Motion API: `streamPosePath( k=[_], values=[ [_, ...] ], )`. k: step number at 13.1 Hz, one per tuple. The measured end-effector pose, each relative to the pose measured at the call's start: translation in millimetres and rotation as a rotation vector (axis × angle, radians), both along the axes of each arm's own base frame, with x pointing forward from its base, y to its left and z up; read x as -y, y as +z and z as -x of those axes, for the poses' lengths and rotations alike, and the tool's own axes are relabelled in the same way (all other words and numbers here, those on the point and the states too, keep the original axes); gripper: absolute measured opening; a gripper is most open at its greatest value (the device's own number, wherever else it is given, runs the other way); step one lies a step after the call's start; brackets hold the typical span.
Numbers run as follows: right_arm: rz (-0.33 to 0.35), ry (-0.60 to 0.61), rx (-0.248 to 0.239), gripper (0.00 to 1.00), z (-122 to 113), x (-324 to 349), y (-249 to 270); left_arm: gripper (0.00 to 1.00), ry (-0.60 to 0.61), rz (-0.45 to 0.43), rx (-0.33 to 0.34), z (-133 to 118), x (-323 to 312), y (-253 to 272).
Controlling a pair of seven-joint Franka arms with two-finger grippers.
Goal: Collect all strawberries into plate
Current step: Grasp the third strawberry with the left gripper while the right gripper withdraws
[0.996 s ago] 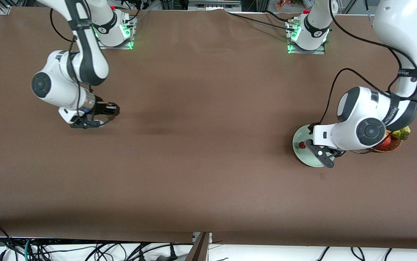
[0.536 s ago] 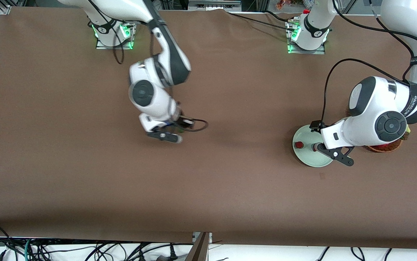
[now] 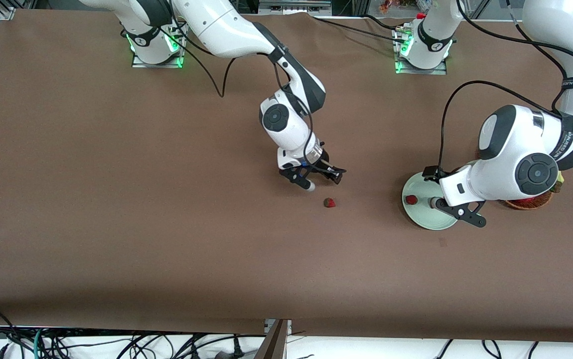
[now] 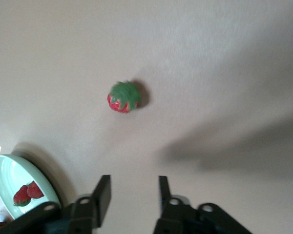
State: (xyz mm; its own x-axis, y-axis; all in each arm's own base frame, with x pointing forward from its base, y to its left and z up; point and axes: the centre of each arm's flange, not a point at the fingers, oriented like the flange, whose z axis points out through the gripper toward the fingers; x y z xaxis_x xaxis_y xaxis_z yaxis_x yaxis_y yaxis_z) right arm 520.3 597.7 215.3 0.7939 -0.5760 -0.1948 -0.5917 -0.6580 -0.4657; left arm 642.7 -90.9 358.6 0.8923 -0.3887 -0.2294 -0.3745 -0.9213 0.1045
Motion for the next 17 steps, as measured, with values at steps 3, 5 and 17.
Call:
streamPosePath(
  k=[3,5,17],
  values=[
    [0.078,0.017,-0.079,0.85,-35.4,30.9,40.0,1.0,0.069,0.033,-0.014,3.1,17.6,0.4],
    [0.157,0.076,-0.112,0.99,-66.1,75.6,85.1,1.0,0.112,0.052,0.001,4.3,42.9,2.2],
    [0.405,0.579,-0.15,1.0,-121.9,375.8,267.3,1.0,0.172,0.137,0.202,45.4,256.5,-154.0]
  ],
)
